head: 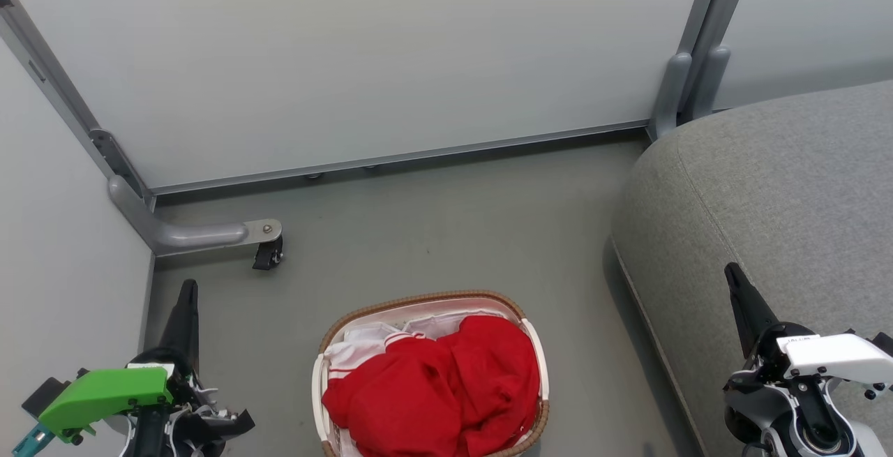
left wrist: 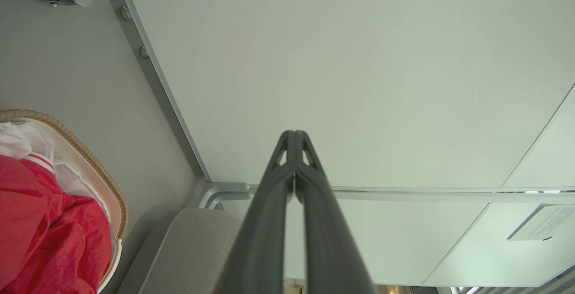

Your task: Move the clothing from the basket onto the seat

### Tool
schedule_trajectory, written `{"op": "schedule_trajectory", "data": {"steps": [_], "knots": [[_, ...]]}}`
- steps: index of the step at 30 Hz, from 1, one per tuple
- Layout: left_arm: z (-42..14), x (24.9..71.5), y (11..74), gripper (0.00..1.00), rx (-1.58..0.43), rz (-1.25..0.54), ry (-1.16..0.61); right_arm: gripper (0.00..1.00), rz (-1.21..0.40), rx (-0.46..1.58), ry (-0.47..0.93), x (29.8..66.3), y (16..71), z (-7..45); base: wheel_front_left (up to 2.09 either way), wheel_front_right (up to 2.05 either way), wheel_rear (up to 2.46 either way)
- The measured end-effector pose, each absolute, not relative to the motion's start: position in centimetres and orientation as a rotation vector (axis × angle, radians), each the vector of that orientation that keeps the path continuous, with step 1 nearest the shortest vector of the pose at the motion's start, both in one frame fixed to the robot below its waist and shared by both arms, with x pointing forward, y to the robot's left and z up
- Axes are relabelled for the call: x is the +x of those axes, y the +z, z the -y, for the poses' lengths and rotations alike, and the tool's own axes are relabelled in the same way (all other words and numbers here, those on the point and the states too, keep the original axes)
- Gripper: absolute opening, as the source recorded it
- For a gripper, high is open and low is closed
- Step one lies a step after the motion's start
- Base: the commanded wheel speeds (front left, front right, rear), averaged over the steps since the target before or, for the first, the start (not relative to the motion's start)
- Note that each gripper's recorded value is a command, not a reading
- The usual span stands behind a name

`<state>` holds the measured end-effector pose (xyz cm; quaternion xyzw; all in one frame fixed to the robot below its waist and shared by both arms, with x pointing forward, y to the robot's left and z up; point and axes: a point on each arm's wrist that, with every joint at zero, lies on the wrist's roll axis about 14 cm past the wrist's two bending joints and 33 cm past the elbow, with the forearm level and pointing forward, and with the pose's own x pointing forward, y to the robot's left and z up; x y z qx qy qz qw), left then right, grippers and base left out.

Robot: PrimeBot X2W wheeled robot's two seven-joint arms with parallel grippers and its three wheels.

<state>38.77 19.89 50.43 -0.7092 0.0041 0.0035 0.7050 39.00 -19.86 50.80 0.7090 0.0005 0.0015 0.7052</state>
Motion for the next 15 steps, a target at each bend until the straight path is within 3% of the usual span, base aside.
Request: {"op": "schedule_trajectory", "data": {"steps": [15], "knots": [[-19.89, 38.77, 50.43, 0.0, -1.577, -0.009, 0.008, 0.0, -0.001, 1.576, 0.003, 39.0, 50.8, 19.86, 0.0, 0.0, 0.0]]}}
